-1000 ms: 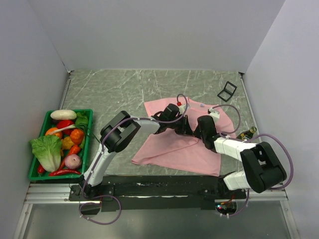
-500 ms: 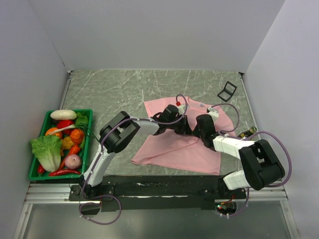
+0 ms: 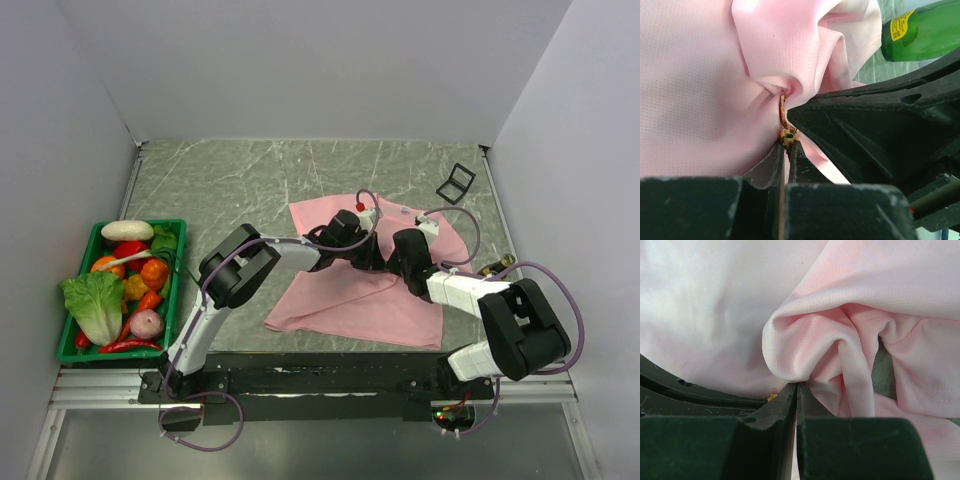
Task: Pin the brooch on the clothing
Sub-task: Close the brooch on the flattened clothing.
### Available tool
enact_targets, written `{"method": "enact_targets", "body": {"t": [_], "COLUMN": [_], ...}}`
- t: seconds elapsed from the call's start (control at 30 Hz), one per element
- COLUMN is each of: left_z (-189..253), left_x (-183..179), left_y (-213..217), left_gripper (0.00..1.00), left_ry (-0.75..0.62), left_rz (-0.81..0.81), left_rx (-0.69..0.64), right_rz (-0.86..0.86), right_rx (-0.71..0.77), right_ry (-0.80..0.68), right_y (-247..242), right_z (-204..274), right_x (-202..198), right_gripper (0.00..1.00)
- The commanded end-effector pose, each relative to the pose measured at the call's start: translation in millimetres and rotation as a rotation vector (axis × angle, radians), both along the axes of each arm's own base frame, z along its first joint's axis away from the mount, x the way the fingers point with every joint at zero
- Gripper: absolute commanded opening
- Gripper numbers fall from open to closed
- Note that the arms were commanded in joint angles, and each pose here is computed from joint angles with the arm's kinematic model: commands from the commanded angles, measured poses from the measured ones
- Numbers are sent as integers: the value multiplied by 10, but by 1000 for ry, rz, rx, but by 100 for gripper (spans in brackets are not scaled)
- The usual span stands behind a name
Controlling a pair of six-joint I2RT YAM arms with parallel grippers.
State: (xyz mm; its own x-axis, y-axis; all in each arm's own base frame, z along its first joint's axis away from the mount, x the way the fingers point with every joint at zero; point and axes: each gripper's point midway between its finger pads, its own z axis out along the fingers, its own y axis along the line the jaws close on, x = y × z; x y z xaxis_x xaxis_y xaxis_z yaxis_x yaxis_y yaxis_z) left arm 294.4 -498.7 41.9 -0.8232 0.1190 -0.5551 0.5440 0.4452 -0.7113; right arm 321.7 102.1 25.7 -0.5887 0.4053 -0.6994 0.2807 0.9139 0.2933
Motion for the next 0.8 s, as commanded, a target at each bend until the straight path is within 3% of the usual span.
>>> {"method": "enact_targets", "body": {"t": [0.0, 0.27, 0.53, 0.77], "left_z": [1598, 1766, 1510, 1081], "left_x": [-995, -1121, -1451, -1236], "left_y": [-568, -613, -477, -401], "left_gripper": [1, 1, 1, 1], "left_ry": [-214, -273, -255, -159], "left_rz": [-408, -435, -463, -331], "left_rx": [-389, -403, -375, -246], "right_rz": [53, 46, 40, 35], "right_rx": [56, 60, 45, 52], "right_ry": [90, 91, 61, 14], "right_y": [189, 187, 182, 142], "right_z": [-221, -222, -86, 116], "right_x": [-156, -161, -64, -83], "right_gripper": [8, 8, 8, 8]}}
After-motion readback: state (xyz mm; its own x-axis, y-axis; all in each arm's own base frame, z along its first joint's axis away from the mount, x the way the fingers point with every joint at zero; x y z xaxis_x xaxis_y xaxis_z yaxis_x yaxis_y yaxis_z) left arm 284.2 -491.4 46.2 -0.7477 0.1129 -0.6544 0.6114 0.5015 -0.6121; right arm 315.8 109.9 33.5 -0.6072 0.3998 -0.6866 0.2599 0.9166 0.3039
